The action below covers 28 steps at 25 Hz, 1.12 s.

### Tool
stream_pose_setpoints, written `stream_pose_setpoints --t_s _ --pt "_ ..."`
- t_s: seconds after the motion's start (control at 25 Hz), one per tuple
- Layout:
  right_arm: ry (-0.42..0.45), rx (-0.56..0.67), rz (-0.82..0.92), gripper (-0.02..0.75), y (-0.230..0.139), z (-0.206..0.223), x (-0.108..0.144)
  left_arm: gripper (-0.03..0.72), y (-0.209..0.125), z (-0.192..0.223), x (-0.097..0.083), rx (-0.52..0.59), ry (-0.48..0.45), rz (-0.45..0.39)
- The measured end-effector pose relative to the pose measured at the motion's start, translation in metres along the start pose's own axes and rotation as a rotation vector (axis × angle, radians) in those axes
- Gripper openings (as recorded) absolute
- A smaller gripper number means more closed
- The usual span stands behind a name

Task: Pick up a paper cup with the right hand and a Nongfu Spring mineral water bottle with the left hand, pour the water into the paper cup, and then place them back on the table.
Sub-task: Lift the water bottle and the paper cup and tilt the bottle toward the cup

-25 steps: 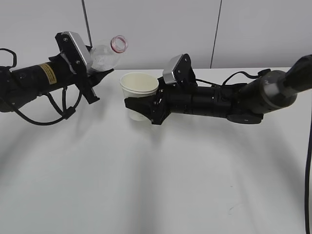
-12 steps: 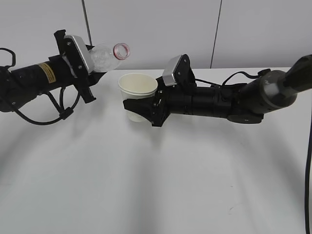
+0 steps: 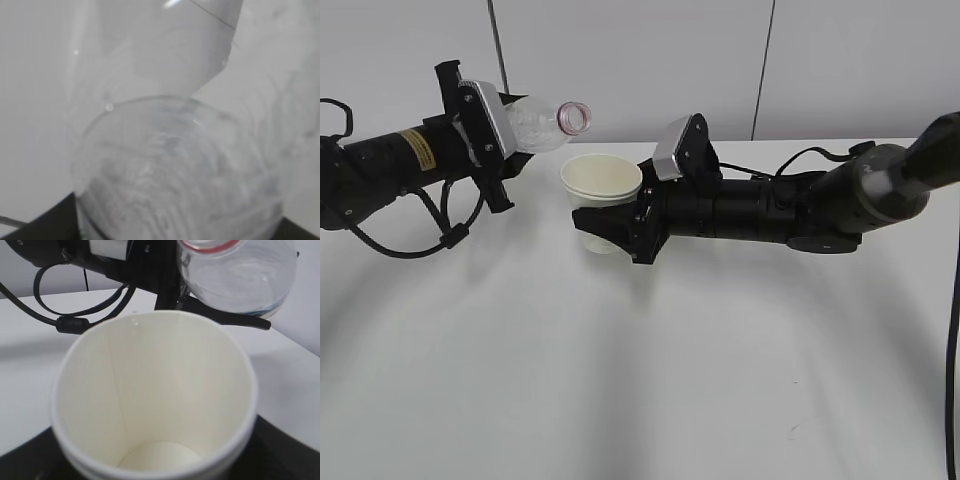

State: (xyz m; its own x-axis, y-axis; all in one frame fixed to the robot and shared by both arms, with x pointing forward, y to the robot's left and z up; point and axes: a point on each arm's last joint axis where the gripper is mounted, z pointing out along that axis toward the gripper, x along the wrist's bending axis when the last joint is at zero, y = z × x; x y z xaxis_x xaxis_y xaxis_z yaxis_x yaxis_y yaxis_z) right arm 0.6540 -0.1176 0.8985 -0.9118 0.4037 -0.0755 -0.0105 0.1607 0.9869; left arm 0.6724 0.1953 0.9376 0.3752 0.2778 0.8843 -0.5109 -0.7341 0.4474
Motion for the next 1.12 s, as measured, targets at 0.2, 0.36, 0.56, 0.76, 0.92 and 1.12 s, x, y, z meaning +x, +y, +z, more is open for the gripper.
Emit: stream_pose_setpoints --t_s 0.2,0.36,0.56,0.76,0.92,1.12 --pt "0.003 0.002 -0.002 0.482 -0.0002 0.0 0.0002 0.372 0.0 0.0 0.0 0.0 0.0 0.021" --pt "0.003 0.002 -0.002 0.482 -0.0002 0.0 0.0002 0.372 0.0 0.0 0.0 0.0 0.0 0.028" --pt "0.015 0.009 -0.011 0.482 -0.0009 0.0 0.0014 0.372 0.0026 0.0008 0.0002 -0.015 0.008 0.052" --pt "0.02 0.013 -0.014 0.482 -0.0014 0.0 0.0018 0.372 0.0078 0.0033 -0.0021 -0.028 0.003 0.106" --pt "0.019 0.018 -0.015 0.482 -0.0019 0.0 0.0017 0.372 0.0086 0.0037 -0.0024 -0.029 0.002 0.134" --pt "0.03 0.026 -0.021 0.482 -0.0027 -0.0001 0.0027 0.372 0.0071 0.0036 -0.0002 -0.011 0.025 0.169"
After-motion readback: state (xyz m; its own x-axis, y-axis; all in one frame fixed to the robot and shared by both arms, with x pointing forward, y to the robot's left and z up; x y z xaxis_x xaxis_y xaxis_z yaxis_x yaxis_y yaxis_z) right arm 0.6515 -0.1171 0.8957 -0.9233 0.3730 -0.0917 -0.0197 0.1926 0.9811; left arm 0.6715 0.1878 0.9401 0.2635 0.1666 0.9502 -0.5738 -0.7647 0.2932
